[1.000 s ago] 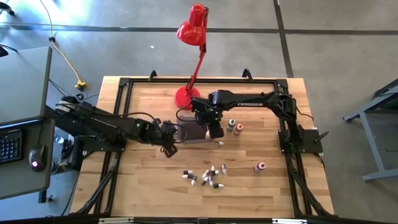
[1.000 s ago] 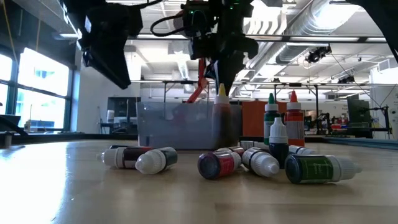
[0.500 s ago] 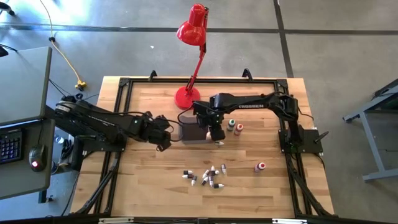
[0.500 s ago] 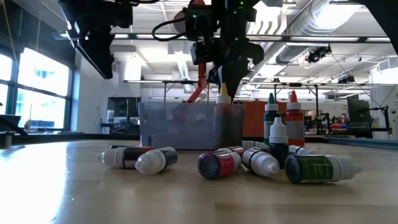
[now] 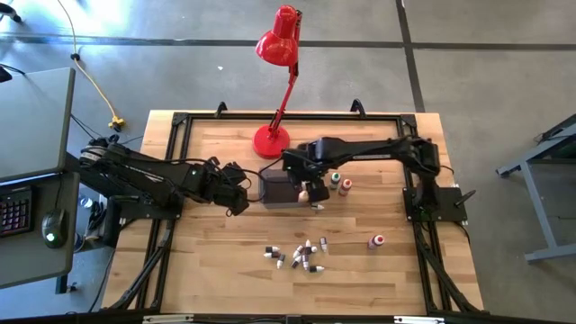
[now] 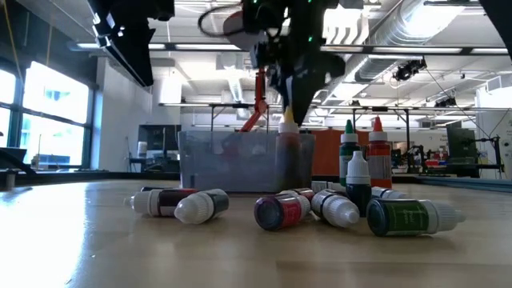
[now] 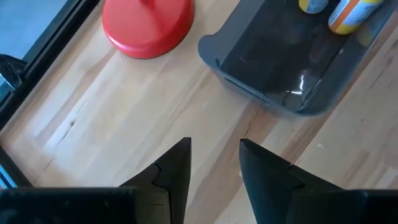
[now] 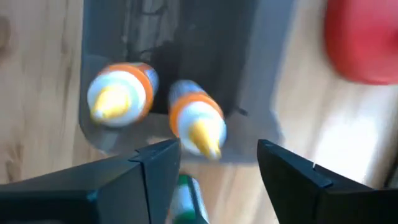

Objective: Pick & Place food coloring
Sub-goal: Put the large yellow food coloring bottle into the black bin, then put the large green food coloring bottle into the black bin

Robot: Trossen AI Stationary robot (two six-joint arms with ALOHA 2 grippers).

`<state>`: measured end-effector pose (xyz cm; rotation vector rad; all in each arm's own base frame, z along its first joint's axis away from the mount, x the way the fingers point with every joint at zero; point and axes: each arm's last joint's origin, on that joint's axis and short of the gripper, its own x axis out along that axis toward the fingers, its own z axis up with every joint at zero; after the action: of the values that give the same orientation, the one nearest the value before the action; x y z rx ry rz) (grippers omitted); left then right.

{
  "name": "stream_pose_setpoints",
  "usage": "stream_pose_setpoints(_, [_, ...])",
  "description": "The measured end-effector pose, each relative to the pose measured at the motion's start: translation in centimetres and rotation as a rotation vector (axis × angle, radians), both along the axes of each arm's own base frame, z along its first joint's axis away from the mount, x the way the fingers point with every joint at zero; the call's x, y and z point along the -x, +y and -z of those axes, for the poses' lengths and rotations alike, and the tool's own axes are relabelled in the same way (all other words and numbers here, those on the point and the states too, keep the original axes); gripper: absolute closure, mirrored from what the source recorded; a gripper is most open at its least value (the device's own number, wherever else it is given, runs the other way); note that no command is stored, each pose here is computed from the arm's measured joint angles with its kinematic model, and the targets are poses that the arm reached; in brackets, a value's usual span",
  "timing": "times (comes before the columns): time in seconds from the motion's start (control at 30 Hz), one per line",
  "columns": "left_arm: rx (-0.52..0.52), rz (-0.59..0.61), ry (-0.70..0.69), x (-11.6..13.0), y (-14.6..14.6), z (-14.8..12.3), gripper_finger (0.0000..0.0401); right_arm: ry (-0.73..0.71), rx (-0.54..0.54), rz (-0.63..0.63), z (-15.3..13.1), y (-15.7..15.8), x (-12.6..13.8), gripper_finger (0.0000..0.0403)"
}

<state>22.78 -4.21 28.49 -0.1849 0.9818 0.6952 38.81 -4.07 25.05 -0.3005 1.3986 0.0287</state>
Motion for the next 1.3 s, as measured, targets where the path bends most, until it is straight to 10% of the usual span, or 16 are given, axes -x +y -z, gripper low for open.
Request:
stream_pose_setpoints(0.17, [0.004, -0.005, -0.004, 0.0, 0.0, 0.0, 0.027, 0.004, 0.066, 0.001, -3.2, 0.9, 2.3, 0.0192])
stream_pose_setpoints(0.4, [0.022, -0.033, -0.02, 0.0, 0.0, 0.0, 0.027, 0.014, -0.126, 0.193, -5.9, 0.8, 5.9, 0.0192])
stream_pose_setpoints(1.3, [0.034, -0.04, -0.06, -0.3, -0.1, -0.1, 0.027, -0.086, -0.136, 0.238, 3.0, -2.6, 9.8, 0.0192])
